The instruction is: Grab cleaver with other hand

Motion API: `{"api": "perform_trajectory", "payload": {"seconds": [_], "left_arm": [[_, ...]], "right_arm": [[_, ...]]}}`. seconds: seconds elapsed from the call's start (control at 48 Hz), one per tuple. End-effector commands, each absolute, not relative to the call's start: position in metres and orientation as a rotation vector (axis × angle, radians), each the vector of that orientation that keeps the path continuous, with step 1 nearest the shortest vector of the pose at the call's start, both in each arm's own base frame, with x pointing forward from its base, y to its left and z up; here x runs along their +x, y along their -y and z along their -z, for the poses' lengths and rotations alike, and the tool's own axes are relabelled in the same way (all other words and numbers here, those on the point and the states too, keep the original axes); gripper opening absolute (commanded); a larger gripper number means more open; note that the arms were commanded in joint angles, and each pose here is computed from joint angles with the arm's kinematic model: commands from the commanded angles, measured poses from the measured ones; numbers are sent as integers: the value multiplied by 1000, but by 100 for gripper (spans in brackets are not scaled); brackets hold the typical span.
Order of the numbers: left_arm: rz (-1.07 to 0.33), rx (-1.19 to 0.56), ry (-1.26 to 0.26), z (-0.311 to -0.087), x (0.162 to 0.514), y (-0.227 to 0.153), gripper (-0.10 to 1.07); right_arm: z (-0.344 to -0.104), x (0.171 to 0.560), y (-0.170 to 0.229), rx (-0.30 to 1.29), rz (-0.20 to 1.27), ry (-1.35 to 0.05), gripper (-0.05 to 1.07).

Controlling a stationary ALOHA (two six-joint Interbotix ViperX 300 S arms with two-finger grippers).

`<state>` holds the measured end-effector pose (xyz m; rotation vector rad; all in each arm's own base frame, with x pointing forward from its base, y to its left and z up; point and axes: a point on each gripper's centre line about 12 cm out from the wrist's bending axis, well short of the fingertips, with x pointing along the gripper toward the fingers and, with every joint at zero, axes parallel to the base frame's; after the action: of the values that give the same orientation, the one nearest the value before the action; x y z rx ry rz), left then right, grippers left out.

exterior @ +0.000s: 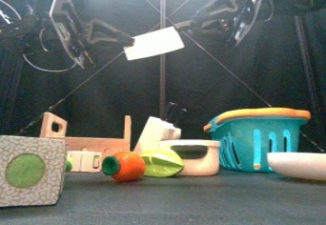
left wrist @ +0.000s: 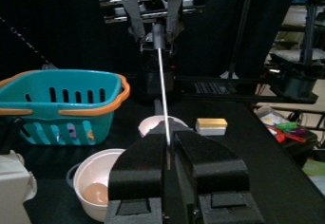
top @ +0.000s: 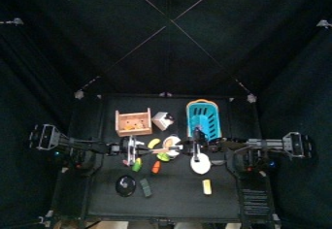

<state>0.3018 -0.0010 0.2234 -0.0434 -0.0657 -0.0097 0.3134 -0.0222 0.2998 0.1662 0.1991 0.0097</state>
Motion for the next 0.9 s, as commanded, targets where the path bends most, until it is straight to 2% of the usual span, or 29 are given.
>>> {"api": "perform_trajectory", "payload": {"seconds": [0.0, 0.104, 0.188, 0.5, 0.708, 0.875], "left_arm": [[14, -43, 81, -227, 302, 2, 45], [13, -40, 69, -223, 300, 2, 45], [14, -39, 60, -221, 298, 2, 45], [12, -40, 30, -215, 295, 2, 45], [12, -39, -14, -210, 295, 2, 45], [9, -39, -72, -203, 295, 1, 45]], "right_arm": [[-308, 315, 24, 180, 19, -194, 87], [-308, 313, 26, 184, 47, -210, 97], [-310, 310, 25, 187, 59, -214, 101], [-307, 311, 19, 193, 77, -258, 101], [-311, 311, 25, 257, 145, -283, 101], [-312, 312, 21, 304, 216, -362, 101]]}}
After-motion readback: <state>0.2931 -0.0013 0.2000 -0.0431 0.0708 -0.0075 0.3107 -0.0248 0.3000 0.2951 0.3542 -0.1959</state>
